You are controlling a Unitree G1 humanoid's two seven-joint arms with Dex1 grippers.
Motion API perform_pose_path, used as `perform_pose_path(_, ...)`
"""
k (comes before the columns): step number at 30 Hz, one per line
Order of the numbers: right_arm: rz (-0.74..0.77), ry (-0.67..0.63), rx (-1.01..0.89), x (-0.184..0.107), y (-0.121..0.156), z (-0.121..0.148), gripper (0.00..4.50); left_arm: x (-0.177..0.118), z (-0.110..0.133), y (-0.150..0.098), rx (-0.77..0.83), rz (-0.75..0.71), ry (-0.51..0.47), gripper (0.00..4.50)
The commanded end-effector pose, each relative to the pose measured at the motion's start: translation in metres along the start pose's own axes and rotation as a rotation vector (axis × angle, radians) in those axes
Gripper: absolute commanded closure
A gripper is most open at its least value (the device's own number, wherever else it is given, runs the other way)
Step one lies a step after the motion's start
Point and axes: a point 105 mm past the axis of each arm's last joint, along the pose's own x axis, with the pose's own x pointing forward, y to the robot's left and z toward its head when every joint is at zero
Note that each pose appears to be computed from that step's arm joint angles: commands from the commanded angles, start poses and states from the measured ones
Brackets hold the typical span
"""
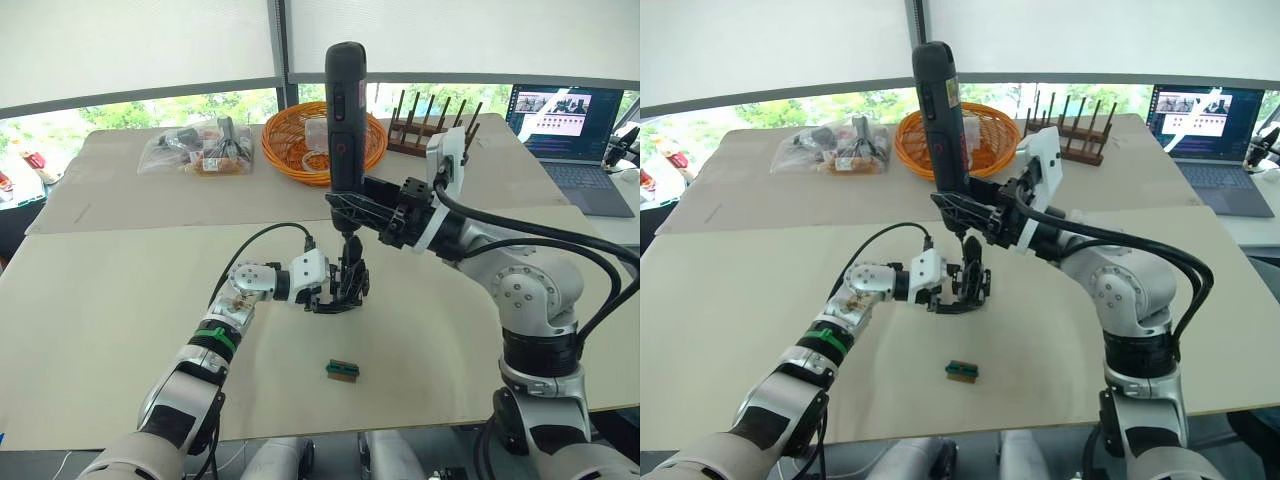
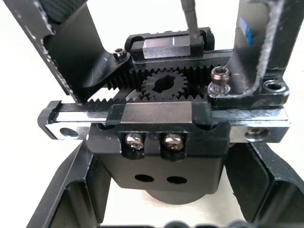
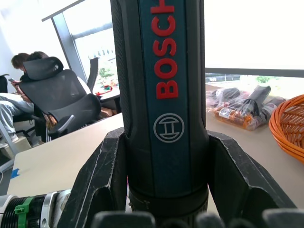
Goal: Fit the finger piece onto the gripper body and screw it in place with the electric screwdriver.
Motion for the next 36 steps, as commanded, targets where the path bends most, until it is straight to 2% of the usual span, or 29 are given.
perform_pose_path(1, 0.027, -0.085, -0.051, -0.0014, 0.0093, 0.0233, 2.53, -0.0036, 0.0087, 0.0063, 0.038, 0.014, -0.012, 1.65)
perform_pose_path(12, 0.037, -0.067, -0.052, -0.0013, 0.0125, 0.016, 2.53, -0.0042, 0.0095, 0.0081, 0.04, 0.016, -0.011, 1.65)
perform_pose_path(36, 0.055, -0.079, -0.055, 0.0022, 0.0159, 0.0184, 2.53, -0.0049, 0.0101, 0.01, 0.043, 0.021, -0.008, 1.65)
